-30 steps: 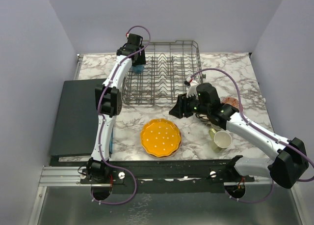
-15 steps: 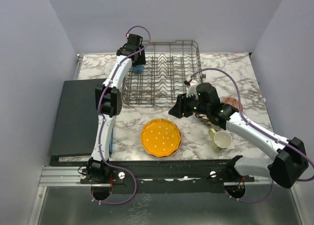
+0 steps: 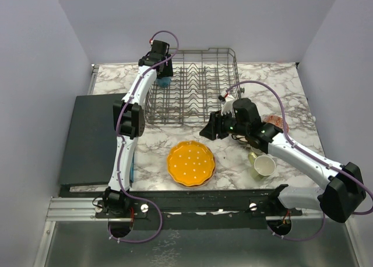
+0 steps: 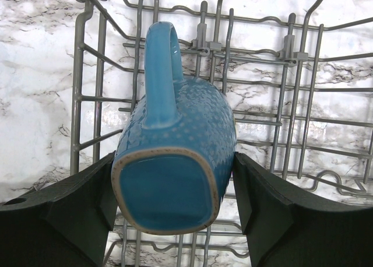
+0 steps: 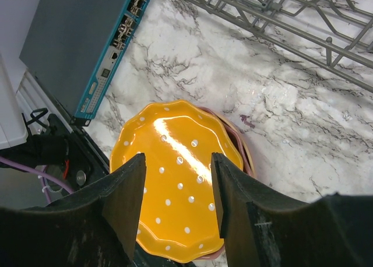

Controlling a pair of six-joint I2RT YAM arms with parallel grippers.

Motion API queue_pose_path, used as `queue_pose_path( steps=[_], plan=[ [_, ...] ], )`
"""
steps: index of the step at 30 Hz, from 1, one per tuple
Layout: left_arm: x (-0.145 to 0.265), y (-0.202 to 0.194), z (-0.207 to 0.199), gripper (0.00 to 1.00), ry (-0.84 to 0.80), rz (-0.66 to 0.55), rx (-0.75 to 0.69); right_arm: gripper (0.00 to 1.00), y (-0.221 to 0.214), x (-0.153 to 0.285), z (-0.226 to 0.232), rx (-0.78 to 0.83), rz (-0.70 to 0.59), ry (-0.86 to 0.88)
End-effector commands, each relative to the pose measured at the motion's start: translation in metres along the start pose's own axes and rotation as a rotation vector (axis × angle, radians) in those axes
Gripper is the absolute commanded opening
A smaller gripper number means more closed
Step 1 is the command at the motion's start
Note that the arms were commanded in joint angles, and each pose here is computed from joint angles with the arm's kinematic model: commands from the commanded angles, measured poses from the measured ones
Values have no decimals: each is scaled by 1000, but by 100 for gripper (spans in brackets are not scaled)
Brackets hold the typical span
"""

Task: Load the mixed dishes into the dish rack
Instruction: Turn the cup upside down in the dish rack.

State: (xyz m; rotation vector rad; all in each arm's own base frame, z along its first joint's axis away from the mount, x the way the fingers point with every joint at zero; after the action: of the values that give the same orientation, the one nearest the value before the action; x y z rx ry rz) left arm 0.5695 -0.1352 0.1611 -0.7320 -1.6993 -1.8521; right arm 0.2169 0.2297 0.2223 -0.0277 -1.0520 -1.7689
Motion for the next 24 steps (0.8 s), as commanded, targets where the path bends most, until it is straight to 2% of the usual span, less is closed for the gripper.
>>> queue_pose_path(
  steps=[1,24],
  plan=[
    [-2,16,4,74,15,-72,8,55,7,-2,8,18,-10,36],
    [8,33,3,90,-7,-143,0,57,11,-6,11,26,3,40]
  ],
)
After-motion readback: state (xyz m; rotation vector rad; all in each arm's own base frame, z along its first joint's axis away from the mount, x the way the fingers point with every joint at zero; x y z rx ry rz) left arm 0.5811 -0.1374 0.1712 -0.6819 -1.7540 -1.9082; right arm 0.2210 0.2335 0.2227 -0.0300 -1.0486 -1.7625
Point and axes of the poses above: each gripper's point midway between its finger pads, its own x axis back along the fingers, its own z axis along the line the jaws close on, y = z × x, the point moved 7 cm from there along x, back along the fingers, and after that the axes turned 11 degrees about -x, right-handed, at the moved point
